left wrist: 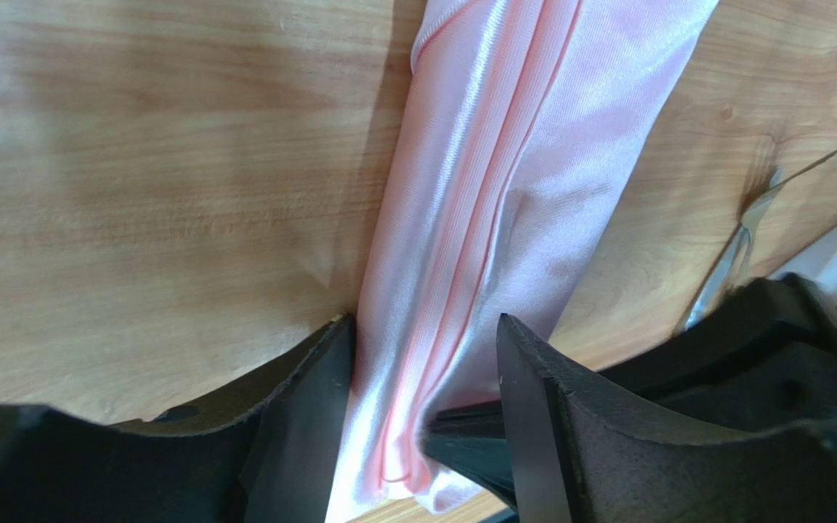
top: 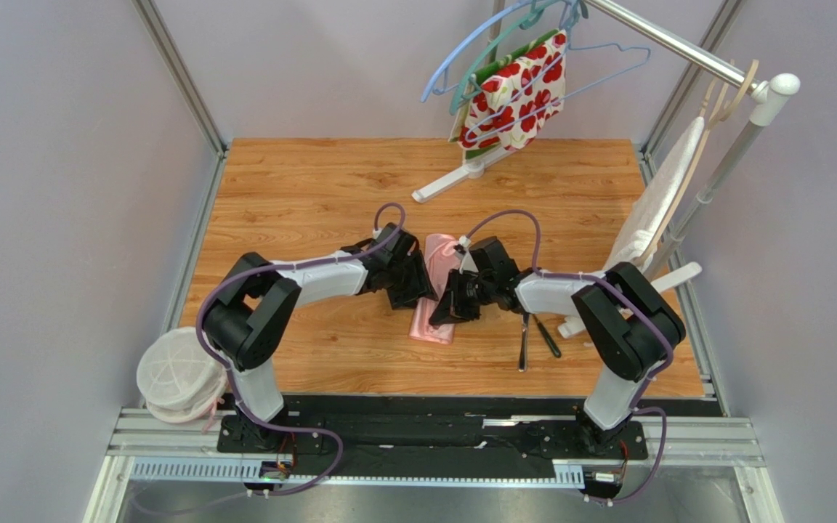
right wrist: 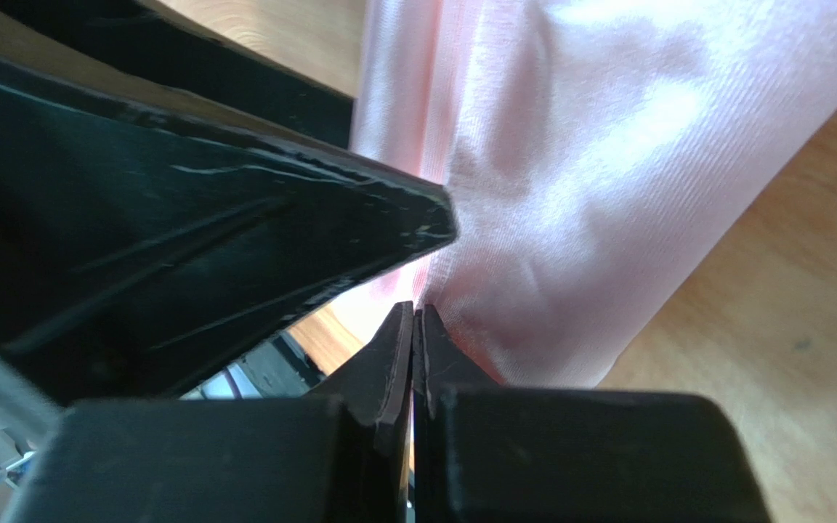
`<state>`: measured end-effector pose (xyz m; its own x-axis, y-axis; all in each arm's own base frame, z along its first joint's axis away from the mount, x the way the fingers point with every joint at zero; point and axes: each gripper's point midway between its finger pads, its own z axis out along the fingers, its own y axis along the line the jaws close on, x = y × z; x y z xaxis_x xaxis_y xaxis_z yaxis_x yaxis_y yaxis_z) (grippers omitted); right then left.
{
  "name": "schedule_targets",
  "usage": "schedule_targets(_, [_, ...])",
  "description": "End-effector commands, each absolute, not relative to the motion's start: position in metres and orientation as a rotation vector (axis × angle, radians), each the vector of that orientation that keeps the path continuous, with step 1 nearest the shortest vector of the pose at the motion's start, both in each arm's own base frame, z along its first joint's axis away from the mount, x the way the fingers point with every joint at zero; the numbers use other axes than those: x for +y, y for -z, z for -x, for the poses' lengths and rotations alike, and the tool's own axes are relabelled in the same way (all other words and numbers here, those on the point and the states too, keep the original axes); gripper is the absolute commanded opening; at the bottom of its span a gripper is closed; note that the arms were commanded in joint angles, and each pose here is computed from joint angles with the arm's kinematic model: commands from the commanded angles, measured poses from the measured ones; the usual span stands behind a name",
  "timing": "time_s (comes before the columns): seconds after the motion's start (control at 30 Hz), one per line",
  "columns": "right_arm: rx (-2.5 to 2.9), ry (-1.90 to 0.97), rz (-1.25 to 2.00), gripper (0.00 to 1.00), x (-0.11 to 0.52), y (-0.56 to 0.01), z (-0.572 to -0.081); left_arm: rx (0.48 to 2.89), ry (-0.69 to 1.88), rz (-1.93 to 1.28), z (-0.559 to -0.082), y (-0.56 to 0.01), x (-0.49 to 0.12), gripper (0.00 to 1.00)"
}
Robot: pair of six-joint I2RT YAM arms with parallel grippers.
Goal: Fold the napkin into a case and place the utensils inside
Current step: Fold the 2/3-rectangle-folded napkin at the center of the board.
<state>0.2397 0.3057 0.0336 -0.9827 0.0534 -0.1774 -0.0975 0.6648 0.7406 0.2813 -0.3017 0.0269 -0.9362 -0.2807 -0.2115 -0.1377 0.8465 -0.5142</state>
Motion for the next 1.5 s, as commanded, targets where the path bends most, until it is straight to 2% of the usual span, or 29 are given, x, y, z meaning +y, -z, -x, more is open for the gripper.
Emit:
schedule_targets(0.0, [2.597, -1.186, 0.126, 0.00, 0.301, -0.072, -0.253, 2.789, 0.347, 0.232, -0.259, -0.001, -0.246, 0.63])
schedule_targets(0.1, [2.596, -1.154, 0.156, 0.00, 0.294, -0.080, -0.254, 2.723, 0.312, 0.135, -0.264, -0.029, -0.237, 0.65])
schedule_targets(0.2, [2.593, -1.140, 0.139, 0.00, 0.283, -0.085, -0.256, 2.713, 0.337, 0.070, -0.259, -0.048, -0.235, 0.62])
schedule_targets(0.3, [2.580, -1.106, 0.099, 0.00, 0.266, -0.088, -0.266, 2.683, 0.483, 0.011, -0.250, -0.064, -0.249, 0.57])
schedule_targets(0.37, [2.569, -1.084, 0.079, 0.00, 0.256, -0.089, -0.273, 2.690, 0.674, -0.040, -0.240, -0.072, -0.271, 0.56])
schedule_targets(0.5, [2.563, -1.096, 0.070, 0.00, 0.247, -0.094, -0.274, 2.720, 0.795, -0.101, -0.237, -0.069, -0.292, 0.61])
schedule_targets(0.77, [2.577, -1.133, 0.088, 0.00, 0.240, -0.090, -0.246, 2.759, 0.831, -0.140, -0.244, -0.056, -0.309, 0.64])
schedule_targets(0.8, [2.579, -1.131, 0.085, 0.00, 0.238, -0.089, -0.243, 2.762, 0.828, -0.135, -0.245, -0.053, -0.309, 0.63])
schedule_targets(0.9, [2.576, -1.128, 0.081, 0.00, 0.235, -0.088, -0.237, 2.747, 0.838, -0.110, -0.248, -0.054, -0.311, 0.53])
schedule_targets(1.0, [2.583, -1.122, 0.082, 0.00, 0.233, -0.086, -0.233, 2.738, 0.798, -0.055, -0.246, -0.060, -0.304, 0.52])
schedule_targets(1.13, [2.585, -1.111, 0.087, 0.00, 0.231, -0.084, -0.232, 2.684, 0.536, -0.016, -0.247, -0.073, -0.276, 0.58])
schedule_targets(1.37, [2.588, -1.123, 0.081, 0.00, 0.232, -0.081, -0.231, 2.670, 0.734, -0.081, -0.246, -0.093, -0.308, 0.57])
schedule_targets(1.47, [2.580, -1.131, 0.082, 0.00, 0.231, -0.083, -0.227, 2.722, 0.782, -0.108, -0.245, -0.084, -0.322, 0.64])
